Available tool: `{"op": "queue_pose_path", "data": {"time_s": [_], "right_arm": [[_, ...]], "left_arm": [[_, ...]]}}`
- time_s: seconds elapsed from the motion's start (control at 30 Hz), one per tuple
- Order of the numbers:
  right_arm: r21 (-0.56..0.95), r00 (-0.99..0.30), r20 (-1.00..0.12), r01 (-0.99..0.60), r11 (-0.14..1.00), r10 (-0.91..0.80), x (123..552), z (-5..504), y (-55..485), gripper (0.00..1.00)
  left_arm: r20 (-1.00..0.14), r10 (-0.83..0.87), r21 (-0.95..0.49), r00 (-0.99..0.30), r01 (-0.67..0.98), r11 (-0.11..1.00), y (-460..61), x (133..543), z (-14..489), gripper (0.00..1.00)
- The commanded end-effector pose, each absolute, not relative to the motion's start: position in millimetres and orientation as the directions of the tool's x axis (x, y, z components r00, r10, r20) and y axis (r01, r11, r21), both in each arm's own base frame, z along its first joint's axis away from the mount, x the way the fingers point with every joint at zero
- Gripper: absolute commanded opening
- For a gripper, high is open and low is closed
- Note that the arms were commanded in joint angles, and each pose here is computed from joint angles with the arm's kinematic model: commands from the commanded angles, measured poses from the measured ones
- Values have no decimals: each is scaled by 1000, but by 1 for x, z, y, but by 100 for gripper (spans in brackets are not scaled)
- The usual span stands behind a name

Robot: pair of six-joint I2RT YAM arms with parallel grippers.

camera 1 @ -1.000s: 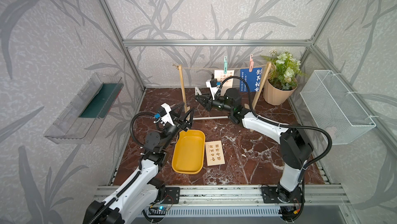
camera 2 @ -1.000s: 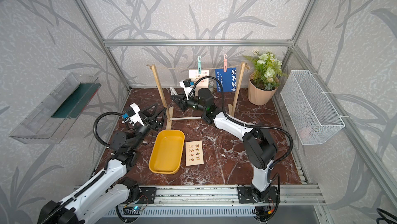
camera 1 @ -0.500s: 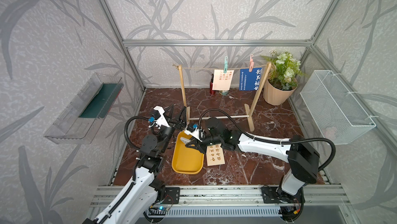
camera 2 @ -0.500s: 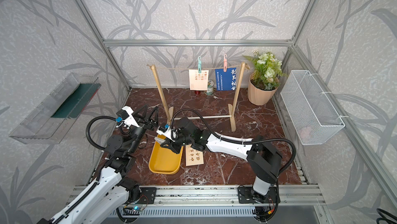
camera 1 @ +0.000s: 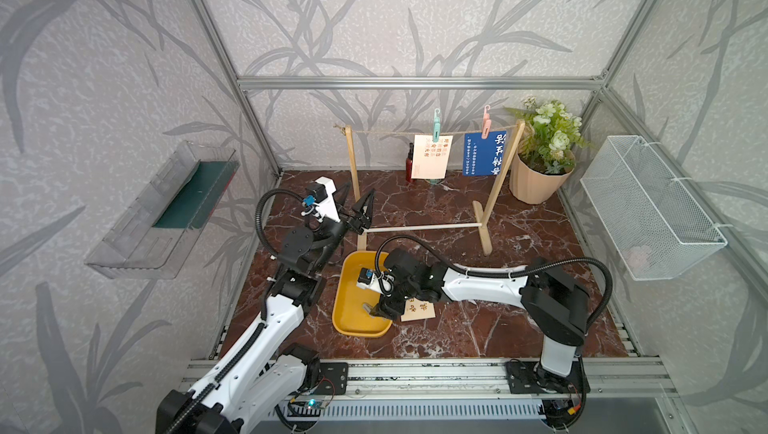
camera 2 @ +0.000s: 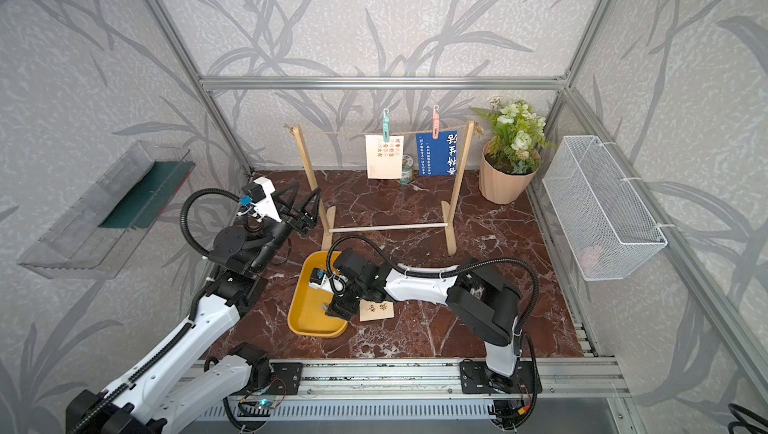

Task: Remove the postcards from the strings
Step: Place the clamp in the storage box, then pinch the postcard on the clothesline.

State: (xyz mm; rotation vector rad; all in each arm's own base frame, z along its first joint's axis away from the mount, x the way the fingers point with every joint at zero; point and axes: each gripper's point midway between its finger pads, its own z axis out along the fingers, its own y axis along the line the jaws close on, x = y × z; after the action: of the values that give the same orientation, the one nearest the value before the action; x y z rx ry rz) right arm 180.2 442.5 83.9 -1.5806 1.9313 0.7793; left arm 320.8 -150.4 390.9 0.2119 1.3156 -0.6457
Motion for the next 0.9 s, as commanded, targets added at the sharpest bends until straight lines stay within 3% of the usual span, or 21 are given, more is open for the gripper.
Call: {"op": "queue_pose_path", "data": {"time_s": [0.0,0.17,0.37,0.67,0.77,0.87], "right_arm": [[16,-119,-837,-981,193,-534,196,157,439,84],[-5,-89,-957,-947,321,-277,225,254,384,85],[8,-23,-999,-871,491,-25,252,351,300,85],[33,31,-995,-801,597,96,275,444,237,88],[53,18,-994,-786,616,109,297,480,229,89],[11,23,-999,-795,607,48,314,512,238,89]], "left_arm": [[-963,-260,-150,73,658,738,-180,328,397,75],[-983,-182,-110,17,741,663,-214,357,392,75],[-992,-122,-85,-16,811,579,-246,391,387,78],[-999,-28,-47,-38,857,512,-272,427,370,78],[-999,-28,-43,-34,883,467,-280,428,372,71],[-999,-28,-42,-34,902,430,-285,426,375,56]]}}
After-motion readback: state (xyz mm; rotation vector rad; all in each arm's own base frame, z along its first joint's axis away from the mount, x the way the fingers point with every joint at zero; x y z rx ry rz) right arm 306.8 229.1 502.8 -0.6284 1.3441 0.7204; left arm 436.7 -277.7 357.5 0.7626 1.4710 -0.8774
